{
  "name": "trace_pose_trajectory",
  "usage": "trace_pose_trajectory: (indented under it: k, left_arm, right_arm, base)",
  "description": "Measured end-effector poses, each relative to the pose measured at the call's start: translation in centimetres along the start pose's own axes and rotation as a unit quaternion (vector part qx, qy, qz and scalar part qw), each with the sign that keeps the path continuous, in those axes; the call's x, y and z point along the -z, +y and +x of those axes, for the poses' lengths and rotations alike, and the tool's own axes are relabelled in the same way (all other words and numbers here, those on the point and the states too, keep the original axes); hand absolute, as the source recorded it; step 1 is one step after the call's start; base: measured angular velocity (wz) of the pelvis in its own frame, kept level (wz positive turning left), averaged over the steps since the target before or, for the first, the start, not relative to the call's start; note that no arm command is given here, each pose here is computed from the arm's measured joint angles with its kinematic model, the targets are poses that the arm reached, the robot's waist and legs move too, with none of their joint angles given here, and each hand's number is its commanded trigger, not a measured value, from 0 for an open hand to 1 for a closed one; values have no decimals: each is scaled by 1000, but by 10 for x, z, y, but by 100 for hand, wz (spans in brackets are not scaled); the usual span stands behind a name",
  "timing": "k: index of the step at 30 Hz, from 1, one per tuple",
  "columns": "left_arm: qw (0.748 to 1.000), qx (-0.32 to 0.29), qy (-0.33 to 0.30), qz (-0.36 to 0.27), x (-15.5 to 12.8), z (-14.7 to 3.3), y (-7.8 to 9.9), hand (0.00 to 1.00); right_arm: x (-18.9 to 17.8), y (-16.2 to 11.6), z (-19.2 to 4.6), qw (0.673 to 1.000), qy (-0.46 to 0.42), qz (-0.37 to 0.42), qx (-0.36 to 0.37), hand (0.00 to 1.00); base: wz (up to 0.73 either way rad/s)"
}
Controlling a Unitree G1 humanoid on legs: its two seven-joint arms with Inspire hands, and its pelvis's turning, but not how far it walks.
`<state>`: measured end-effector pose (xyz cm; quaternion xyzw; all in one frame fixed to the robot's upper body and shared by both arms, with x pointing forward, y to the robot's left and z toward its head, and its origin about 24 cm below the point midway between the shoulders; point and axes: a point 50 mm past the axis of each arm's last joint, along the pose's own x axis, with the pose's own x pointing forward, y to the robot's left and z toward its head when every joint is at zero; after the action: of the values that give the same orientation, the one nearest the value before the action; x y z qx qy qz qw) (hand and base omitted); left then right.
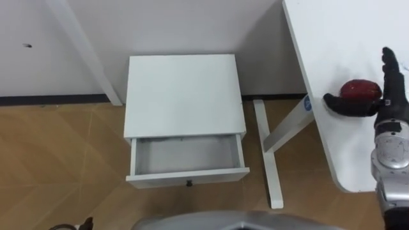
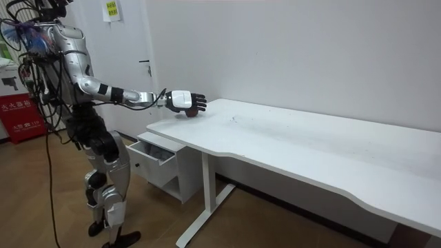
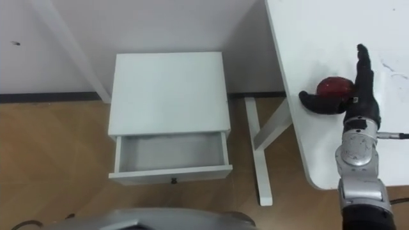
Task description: Put apple and close drawer
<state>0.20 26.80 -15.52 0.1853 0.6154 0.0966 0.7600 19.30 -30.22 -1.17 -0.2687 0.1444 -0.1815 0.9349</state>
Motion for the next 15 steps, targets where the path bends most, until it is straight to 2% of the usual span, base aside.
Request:
trace_pose_trajectory:
  k: [3,4,5,6,15]
  left_arm:
    - [1000,1,5,2,4,-1,-1,0]
    - [1000,2,6,4,5,-1,-1,0]
    - [1000,3,7,7,5,-1,-1,0]
    - [1000,3,7,8,5,-1,-1,0]
    - [1000,2,5,9,4,-1,-1,0]
  right_arm:
    - [7,6,-3,1000,16,5,-6,1]
    - [9,7,-4,1000,21,6,-7,38]
    - [10,7,-4,1000,23,4,-8,53]
    - [11,8,-5,1000,25,3,-10,100]
    - [19,8,-8,999,36,3,3,100]
  base:
    - [0]
    - [0]
    - [0]
    - [0]
    - [0]
